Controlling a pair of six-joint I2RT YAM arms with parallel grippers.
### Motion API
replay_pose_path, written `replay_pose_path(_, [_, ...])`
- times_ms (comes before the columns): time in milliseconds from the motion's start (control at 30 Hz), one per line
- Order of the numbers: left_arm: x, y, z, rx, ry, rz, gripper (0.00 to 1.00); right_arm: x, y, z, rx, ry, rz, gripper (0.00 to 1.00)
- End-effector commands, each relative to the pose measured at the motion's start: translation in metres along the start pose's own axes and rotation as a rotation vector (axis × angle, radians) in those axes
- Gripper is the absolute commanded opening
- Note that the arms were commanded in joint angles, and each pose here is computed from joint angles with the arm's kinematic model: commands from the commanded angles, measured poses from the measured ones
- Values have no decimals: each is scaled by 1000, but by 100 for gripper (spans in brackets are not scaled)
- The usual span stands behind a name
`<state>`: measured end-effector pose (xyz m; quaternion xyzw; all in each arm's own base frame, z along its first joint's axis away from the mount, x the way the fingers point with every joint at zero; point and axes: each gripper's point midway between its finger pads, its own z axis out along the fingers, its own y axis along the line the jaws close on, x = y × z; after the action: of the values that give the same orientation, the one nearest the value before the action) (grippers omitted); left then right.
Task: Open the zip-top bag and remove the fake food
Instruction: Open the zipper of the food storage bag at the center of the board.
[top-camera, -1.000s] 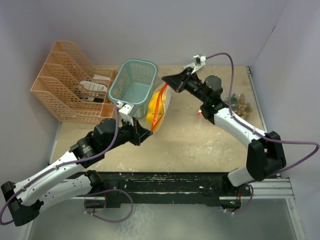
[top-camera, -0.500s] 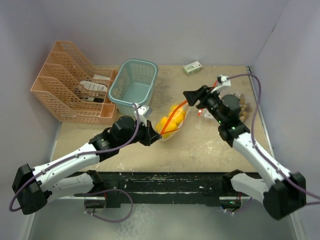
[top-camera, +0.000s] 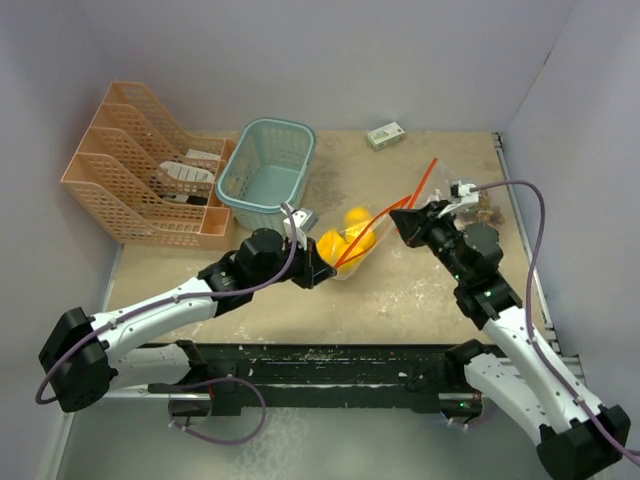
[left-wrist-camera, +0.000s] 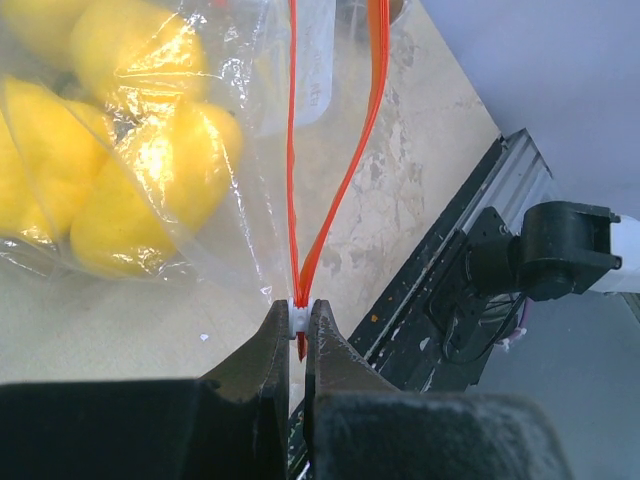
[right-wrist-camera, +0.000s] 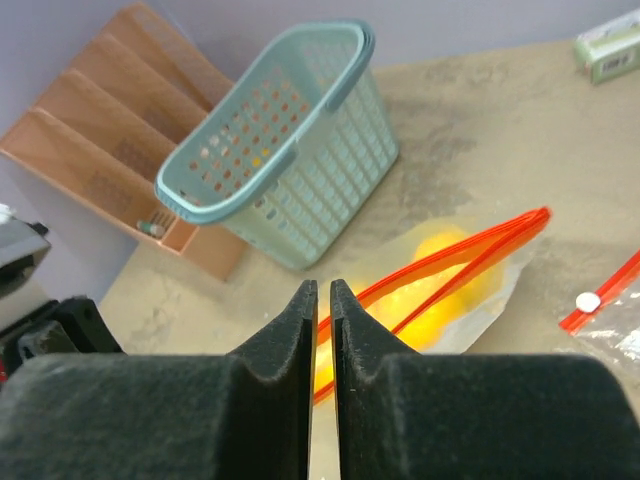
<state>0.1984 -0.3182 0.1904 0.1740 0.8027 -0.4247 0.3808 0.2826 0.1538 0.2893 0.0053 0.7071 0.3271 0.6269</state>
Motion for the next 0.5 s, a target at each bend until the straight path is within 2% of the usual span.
replay_pose_path(0, [-13,-14,7,68,-45,-5,1,21,18,5,-109,96,-10,10])
replay_pose_path(267, [-13,-13,11,65,-42,-8,1,62,5,8,-105,234,-37,8])
replay_pose_path(467, [-16,-10,14,36,-53,-16,0,91,-10,11,-93,269,-42,7])
